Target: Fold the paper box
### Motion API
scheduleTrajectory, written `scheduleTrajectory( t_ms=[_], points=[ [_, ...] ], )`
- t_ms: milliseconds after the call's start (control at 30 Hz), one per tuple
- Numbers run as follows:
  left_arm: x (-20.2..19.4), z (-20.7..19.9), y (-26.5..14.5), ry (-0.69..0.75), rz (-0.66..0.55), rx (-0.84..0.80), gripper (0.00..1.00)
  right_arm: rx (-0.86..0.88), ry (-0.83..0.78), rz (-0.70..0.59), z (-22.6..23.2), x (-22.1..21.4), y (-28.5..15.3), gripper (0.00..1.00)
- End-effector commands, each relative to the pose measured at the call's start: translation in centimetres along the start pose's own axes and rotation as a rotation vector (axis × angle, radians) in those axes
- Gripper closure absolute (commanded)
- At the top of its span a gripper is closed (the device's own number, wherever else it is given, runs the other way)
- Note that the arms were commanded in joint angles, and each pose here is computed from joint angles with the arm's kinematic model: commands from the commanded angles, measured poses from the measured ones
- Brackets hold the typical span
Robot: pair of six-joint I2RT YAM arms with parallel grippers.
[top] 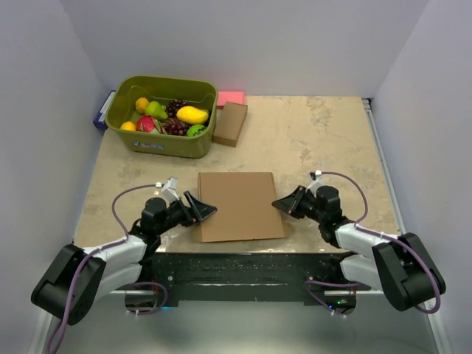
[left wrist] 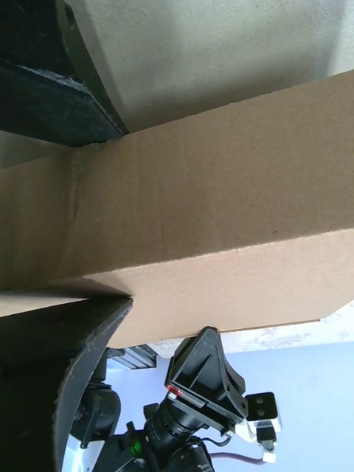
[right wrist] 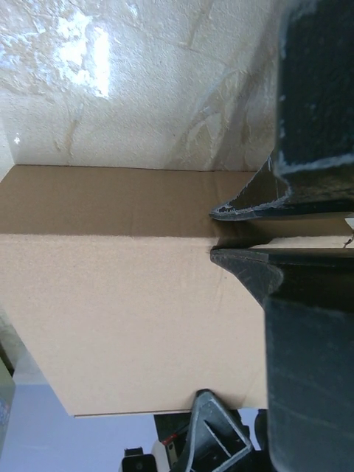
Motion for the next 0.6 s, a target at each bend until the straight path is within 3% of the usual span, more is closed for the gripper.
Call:
scheduleTrajectory(
  t_ms=[0,67,100,167,200,333,567],
  points=[
    [0.6,-4.4,0.3,0.037,0.027,-0.161,0.37,-0.177,-0.039,0.118,-3.2,-2.3,-0.9,0.86],
    [0.6,-4.5,0.4,0.032,0.035,-0.151,0.42,-0.172,-0.078,0.100,-2.5,-1.5,-1.4,0.73],
    [1.0,-5.0,0.5,0.035,0.030,-0.156,0.46,-0.163,-0.098,0.082,-1.8,-0.7,-1.4,0.58],
    [1.1,-5.0,0.5,0.024,0.036,-0.134,0.50,-0.156,-0.135,0.045,-0.9,0.4,-1.9,0.41],
    [1.6,-5.6,0.6,0.027,0.026,-0.142,0.56,-0.137,-0.153,0.020,-0.1,1.2,-2.0,0.27],
    [2.1,-6.6,0.6,0.006,0.039,-0.131,0.68,-0.076,-0.234,-0.016,2.5,3.3,-2.1,0.14],
    [1.2,-6.6,0.8,-0.051,0.134,-0.092,0.78,-0.025,-0.502,-0.161,10.7,6.3,-2.6,0.07]
  ],
)
Point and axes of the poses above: each gripper's point midway between its finger pads, its own y axis out along the fingers, its own z axis along the line the jaws close on, x = y × z, the point moved 2 cm from there along -y, back along the fingers, and after that the axes turned 3 degrees about -y, right-handed, at the moved point
